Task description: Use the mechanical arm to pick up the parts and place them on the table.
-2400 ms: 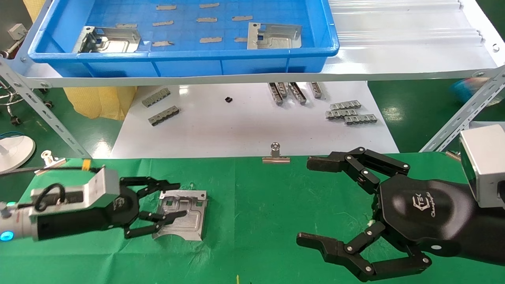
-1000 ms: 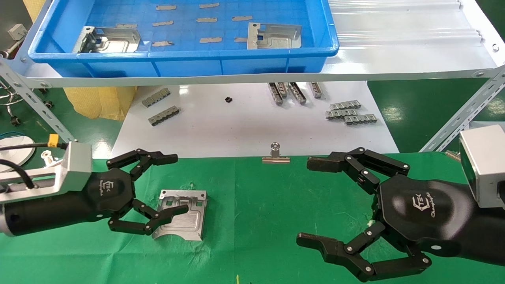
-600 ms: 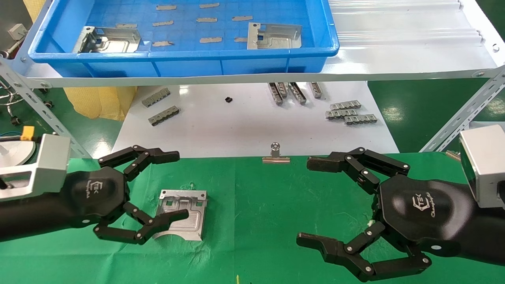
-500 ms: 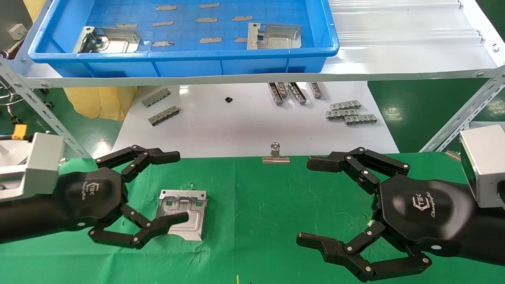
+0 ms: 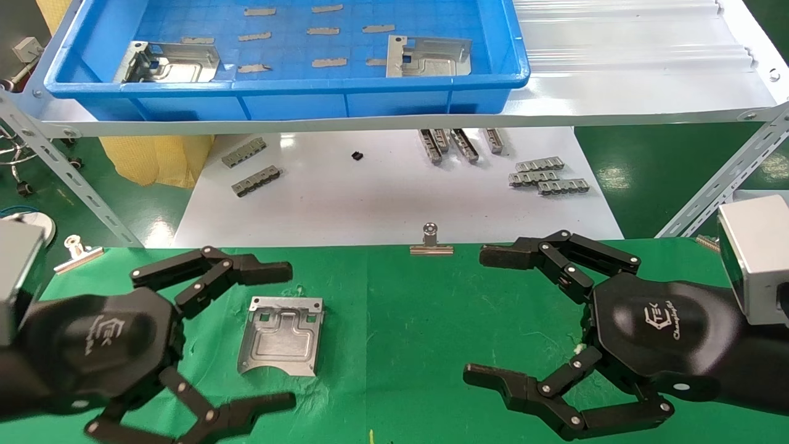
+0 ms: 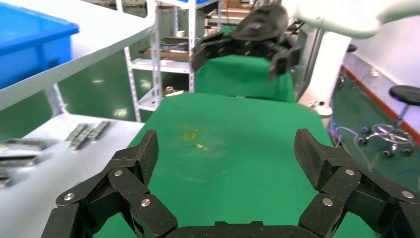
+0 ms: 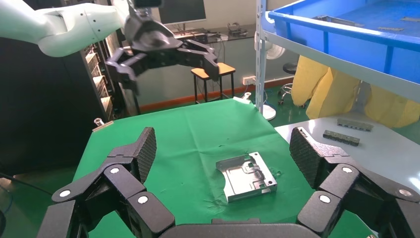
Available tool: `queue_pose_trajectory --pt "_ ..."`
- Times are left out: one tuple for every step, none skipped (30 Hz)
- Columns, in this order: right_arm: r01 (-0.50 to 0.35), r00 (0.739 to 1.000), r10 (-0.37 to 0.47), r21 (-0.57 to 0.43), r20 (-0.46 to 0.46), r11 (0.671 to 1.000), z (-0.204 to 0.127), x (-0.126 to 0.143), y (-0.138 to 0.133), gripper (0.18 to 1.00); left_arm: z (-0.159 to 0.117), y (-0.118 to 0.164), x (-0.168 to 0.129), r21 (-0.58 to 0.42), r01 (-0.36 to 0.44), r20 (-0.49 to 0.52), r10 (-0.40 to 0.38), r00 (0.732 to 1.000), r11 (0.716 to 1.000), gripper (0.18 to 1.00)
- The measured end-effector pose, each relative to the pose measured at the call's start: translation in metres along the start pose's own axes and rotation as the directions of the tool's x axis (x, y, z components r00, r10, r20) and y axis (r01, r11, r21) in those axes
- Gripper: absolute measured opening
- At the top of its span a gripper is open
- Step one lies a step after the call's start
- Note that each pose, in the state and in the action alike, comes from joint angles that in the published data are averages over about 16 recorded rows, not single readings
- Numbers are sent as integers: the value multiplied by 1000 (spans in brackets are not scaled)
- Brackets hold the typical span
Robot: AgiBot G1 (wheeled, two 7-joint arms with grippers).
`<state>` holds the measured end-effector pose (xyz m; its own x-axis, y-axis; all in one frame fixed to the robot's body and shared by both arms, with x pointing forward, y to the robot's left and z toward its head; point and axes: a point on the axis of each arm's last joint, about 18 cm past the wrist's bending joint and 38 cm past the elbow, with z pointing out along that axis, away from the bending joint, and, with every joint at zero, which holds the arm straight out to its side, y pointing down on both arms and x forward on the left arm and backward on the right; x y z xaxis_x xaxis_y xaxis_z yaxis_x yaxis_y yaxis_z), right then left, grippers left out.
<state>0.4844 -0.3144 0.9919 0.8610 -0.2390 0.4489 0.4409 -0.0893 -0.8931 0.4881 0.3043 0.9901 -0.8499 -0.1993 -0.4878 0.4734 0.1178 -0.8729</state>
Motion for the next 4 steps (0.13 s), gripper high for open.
queue_pose_trajectory --pt "0 1000 0 0 0 1000 0 0 0 1000 0 -1 2 1 2 -4 -2 1000 1000 1001" --pt "0 1000 0 0 0 1000 0 0 0 1000 0 -3 3 1 3 -7 -3 1000 1000 1001" --pt "0 1000 0 0 0 1000 0 0 0 1000 1 -4 5 2 5 -11 -5 1000 1000 1001" --pt "0 1000 0 0 0 1000 0 0 0 1000 1 -5 6 2 6 -14 -6 1000 1000 1001"
